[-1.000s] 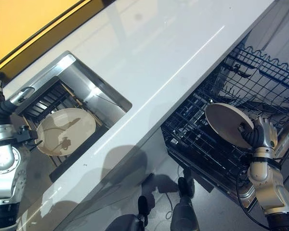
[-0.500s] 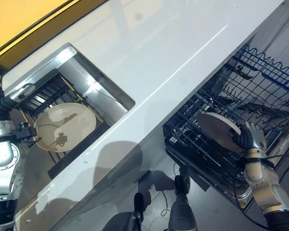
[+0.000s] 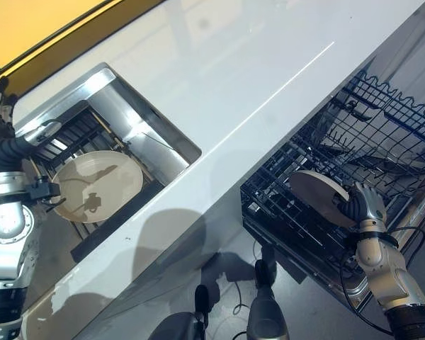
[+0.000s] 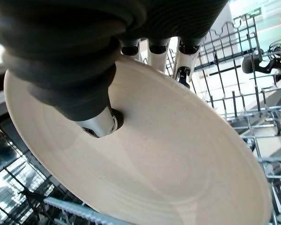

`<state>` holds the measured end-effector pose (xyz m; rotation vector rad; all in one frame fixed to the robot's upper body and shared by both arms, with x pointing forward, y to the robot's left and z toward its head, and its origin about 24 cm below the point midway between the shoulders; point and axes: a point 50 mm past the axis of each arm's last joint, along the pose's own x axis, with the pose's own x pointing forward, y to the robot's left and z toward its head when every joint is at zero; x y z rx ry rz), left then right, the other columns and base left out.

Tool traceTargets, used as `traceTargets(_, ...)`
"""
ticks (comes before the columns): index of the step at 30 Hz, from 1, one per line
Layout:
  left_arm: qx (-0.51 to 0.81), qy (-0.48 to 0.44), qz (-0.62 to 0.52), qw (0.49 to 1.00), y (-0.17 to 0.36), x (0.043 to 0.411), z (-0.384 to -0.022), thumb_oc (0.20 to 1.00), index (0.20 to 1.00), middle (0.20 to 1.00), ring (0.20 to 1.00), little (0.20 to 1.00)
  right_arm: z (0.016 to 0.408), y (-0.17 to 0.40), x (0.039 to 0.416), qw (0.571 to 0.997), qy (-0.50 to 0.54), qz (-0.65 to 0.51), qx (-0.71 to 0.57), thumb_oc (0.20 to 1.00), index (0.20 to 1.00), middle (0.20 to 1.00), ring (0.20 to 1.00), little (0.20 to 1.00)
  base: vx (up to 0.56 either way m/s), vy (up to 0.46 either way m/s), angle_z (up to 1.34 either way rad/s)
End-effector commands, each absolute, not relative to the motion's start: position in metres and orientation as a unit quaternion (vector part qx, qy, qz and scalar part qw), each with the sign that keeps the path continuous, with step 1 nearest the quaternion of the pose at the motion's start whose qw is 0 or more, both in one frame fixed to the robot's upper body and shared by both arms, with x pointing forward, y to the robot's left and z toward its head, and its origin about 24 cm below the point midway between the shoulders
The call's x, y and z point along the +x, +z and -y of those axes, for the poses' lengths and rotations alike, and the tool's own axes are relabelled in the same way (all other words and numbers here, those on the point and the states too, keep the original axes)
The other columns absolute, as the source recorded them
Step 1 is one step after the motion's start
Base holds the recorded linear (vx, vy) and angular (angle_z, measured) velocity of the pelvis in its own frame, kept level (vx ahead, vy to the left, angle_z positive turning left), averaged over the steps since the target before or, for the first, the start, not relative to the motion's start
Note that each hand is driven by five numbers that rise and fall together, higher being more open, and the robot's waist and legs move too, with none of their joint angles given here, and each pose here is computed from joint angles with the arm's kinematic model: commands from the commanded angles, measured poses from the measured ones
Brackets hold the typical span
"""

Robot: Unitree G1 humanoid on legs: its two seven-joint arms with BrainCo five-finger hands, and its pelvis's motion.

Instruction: Pick up plates and place into dishwasher.

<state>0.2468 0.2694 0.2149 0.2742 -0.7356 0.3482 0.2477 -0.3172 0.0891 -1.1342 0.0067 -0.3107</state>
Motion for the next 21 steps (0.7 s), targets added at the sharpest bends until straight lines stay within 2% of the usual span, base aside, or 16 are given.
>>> traceTargets(1,0.167,0.170,0.373,0.896,0.225,0.247,-0.278,1.000,1.000,1.000,1.000,1.000,0.311,0.104,0.247,0.820,-0.159,0.058,-0.547,0.200,0.200,0.200,0.200,0.200,0.05,-0.025,0.04)
traceTargets(7,0.166,0.171,0.355,0.904,0.215,0.241,-0.283,1.000,1.000,1.000,1.000,1.000,0.317,0.137,0.241,0.800,-0.206,0.117,-0.552,0.200,0.200,0.200,0.200,0.200,0.08,-0.017,0.00)
traceTargets(12,0.169,0.170,0.337,0.910,0.209,0.238,-0.288,1.000,1.000,1.000,1.000,1.000,0.318,0.148,0.235,0.790,-0.204,0.132,-0.563,0.200,0.200,0.200,0.200,0.200,0.10,0.012,-0.01)
traceTargets(21,0.168,0.170,0.312,0.919,0.198,0.235,-0.294,1.000,1.000,1.000,1.000,1.000,0.315,0.136,0.232,0.806,-0.148,0.092,-0.566,0.200,0.200,0.200,0.200,0.200,0.08,0.035,0.01)
